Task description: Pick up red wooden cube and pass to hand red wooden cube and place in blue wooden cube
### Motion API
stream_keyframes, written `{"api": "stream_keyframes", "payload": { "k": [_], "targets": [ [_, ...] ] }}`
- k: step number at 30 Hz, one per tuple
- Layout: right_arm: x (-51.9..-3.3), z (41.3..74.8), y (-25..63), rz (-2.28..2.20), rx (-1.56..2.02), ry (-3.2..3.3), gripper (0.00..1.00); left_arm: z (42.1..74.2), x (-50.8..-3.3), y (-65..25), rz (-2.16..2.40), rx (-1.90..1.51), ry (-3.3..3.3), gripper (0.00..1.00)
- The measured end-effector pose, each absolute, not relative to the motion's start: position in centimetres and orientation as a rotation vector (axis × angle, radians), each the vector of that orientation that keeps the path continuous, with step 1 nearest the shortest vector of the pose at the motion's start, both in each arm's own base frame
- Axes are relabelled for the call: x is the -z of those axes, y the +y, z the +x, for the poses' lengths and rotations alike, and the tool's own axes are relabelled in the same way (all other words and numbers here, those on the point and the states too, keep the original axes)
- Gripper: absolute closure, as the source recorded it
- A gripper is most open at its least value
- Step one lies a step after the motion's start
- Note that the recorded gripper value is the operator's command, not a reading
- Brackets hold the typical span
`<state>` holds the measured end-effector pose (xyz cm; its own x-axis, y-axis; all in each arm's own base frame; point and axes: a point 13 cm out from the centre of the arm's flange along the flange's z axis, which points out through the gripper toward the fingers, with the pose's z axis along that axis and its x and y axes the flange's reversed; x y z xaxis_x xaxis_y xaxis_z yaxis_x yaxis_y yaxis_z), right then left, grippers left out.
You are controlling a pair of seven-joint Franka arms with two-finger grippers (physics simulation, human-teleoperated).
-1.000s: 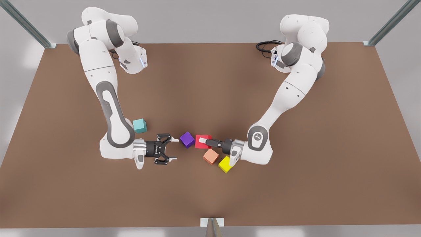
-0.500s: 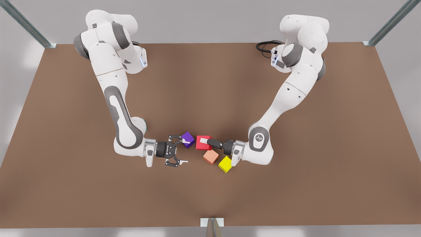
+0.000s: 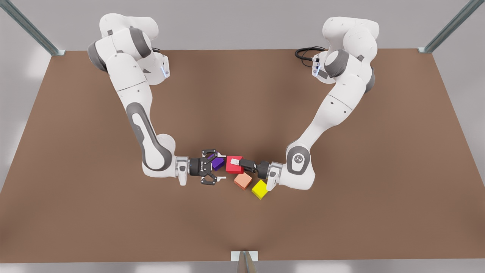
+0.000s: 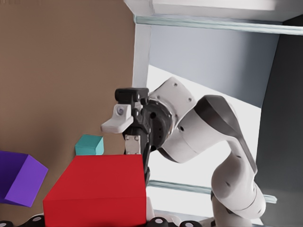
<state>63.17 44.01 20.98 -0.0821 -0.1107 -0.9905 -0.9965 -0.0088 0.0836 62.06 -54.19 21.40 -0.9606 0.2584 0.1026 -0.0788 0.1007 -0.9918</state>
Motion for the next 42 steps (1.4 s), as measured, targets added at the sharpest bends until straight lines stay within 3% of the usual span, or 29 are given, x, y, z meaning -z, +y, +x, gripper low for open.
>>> {"api": "stream_keyframes", "payload": {
  "k": [22,23,24,25,26,30,31,37,40,42],
  "targets": [
    [-19.9,61.9,47.9,-1.289,-1.195,1.208,0.0,61.9,-21.4,-54.5,-0.213,-1.975,-2.126,0.35],
    [-19.9,61.8,48.1,-1.289,-1.196,1.205,0.01,61.9,-21.4,-54.5,-0.214,-1.976,-2.126,0.34],
    [-19.8,61.8,48.1,-1.289,-1.195,1.203,0.12,61.9,-21.5,-54.5,-0.214,-1.978,-2.125,0.34],
    [-19.8,61.8,48.2,-1.29,-1.193,1.201,0.29,61.9,-21.5,-54.5,-0.215,-1.979,-2.125,0.34],
    [-19.9,61.9,48.2,-1.292,-1.188,1.197,0.37,61.9,-21.5,-54.5,-0.215,-1.98,-2.124,0.34],
    [-19.8,62.0,48.2,-1.299,-1.181,1.191,0.36,61.8,-21.1,-54.5,-0.21,-1.981,-2.119,0.34],
    [-19.7,62.0,48.2,-1.3,-1.18,1.191,0.36,61.8,-21.0,-54.5,-0.209,-1.982,-2.118,0.0],
    [-19.7,62.2,47.9,-1.311,-1.171,1.185,0.35,64.6,-20.8,-49.4,-0.138,-2.014,-2.099,0.0],
    [-20.4,63.8,43.4,-1.392,-1.099,1.189,0.35,68.7,-22.8,-40.3,-0.13,-2.033,-2.124,0.0],
    [-20.3,64.4,37.5,-1.605,-1.003,1.185,0.35,71.8,-27.0,-29.6,-0.286,-1.935,-2.304,0.0]
  ]
}}
